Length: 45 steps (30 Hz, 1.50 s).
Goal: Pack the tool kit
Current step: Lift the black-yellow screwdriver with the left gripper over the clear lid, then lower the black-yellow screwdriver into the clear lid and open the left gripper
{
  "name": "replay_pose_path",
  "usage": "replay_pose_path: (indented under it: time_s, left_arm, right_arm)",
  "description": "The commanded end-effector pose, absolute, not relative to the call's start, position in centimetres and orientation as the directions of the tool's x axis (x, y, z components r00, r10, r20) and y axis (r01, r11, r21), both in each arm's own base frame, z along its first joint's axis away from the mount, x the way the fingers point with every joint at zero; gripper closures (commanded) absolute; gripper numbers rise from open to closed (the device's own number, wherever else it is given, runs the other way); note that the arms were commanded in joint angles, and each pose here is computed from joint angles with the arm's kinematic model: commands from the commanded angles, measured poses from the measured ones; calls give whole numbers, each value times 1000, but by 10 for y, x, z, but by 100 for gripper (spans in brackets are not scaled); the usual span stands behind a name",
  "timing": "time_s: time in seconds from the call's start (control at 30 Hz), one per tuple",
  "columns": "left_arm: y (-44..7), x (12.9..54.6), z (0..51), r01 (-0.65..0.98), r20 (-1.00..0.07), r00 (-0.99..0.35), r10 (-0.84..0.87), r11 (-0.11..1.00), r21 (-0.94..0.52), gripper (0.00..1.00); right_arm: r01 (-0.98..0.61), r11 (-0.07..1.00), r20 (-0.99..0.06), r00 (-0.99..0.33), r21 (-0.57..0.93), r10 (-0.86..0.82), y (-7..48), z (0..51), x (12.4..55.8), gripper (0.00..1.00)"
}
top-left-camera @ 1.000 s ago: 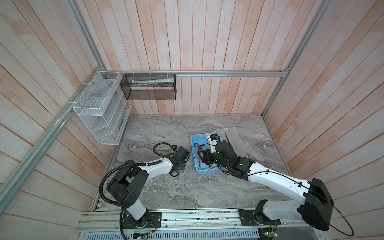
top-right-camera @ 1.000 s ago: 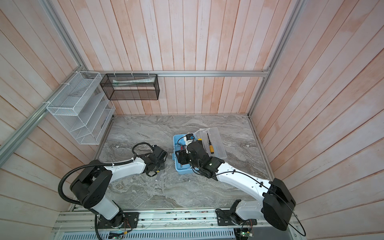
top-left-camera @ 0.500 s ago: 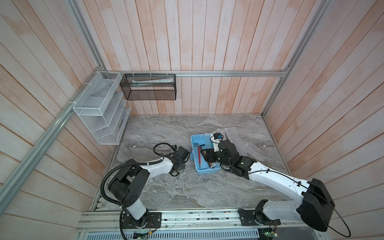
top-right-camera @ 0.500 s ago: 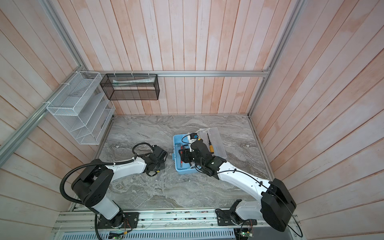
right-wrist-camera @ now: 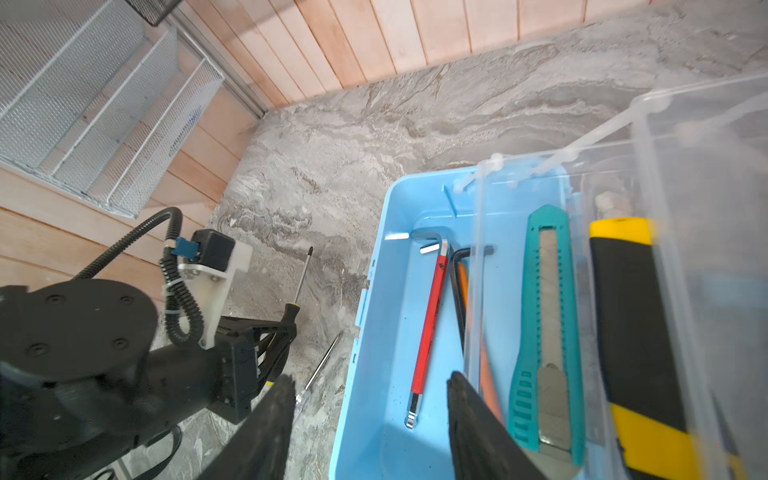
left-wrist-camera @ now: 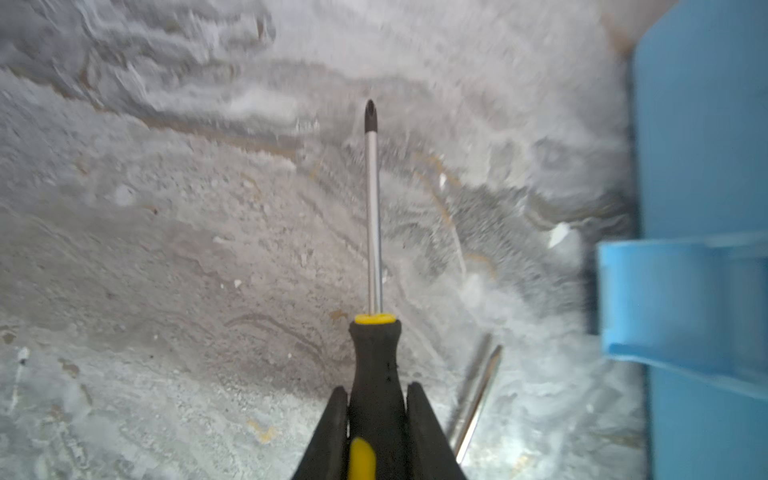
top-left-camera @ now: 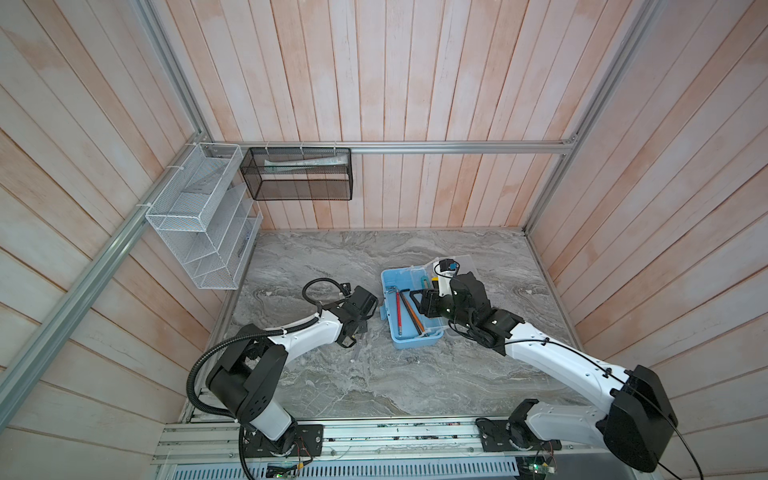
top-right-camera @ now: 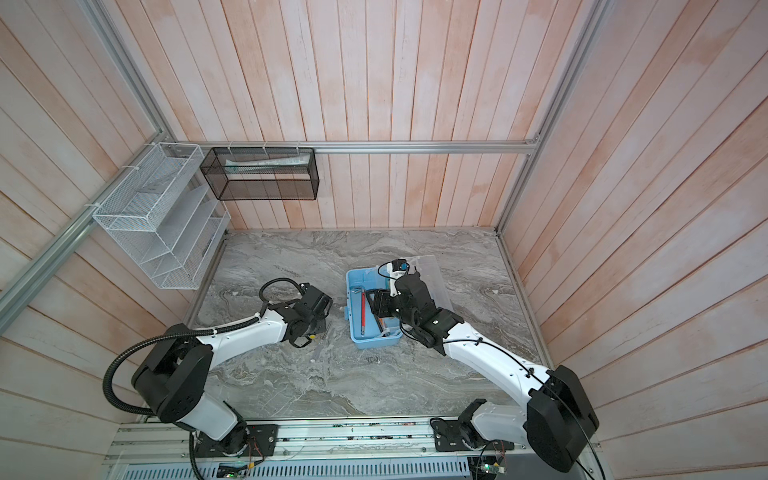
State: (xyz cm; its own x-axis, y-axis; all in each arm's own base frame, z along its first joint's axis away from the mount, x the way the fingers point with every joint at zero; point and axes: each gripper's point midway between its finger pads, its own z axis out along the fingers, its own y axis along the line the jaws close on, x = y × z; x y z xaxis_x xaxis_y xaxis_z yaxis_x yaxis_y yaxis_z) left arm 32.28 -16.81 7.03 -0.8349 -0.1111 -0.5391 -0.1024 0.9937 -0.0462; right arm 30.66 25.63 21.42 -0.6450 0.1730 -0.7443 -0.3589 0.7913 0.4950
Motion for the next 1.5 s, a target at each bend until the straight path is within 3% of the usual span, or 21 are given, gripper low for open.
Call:
replay_pose_path:
  time_s: [0.0, 0.13, 0.27, 0.5, 0.97, 1.47]
  left_arm:
    - [-178, 340, 127, -85, -639, -756, -145, 989, -124, 100]
    - [-227, 346, 179, 67, -706, -682, -188, 946, -316, 100]
    - [-284, 343, 221, 198, -761, -621, -190, 901, -387, 100]
    - [-363, 345, 253, 342, -743, -624, -244, 769, -540, 100]
    - [-460, 347, 242, 368, -542, -766, -346, 455, -811, 100]
    - [-513, 355, 200, 279, -455, -815, -360, 444, -851, 100]
  right_arm:
    - [-366, 789, -774, -598, 493, 207, 241, 239, 310, 42]
    - [-320, 807, -788, -556, 496, 264, 208, 253, 318, 42]
    - [-274, 816, -782, -543, 509, 306, 181, 257, 321, 42]
    - [-201, 836, -788, -497, 511, 362, 141, 267, 319, 42]
    - [-157, 828, -784, -455, 538, 423, 105, 279, 301, 42]
    - [-153, 836, -797, -430, 527, 424, 91, 281, 291, 43]
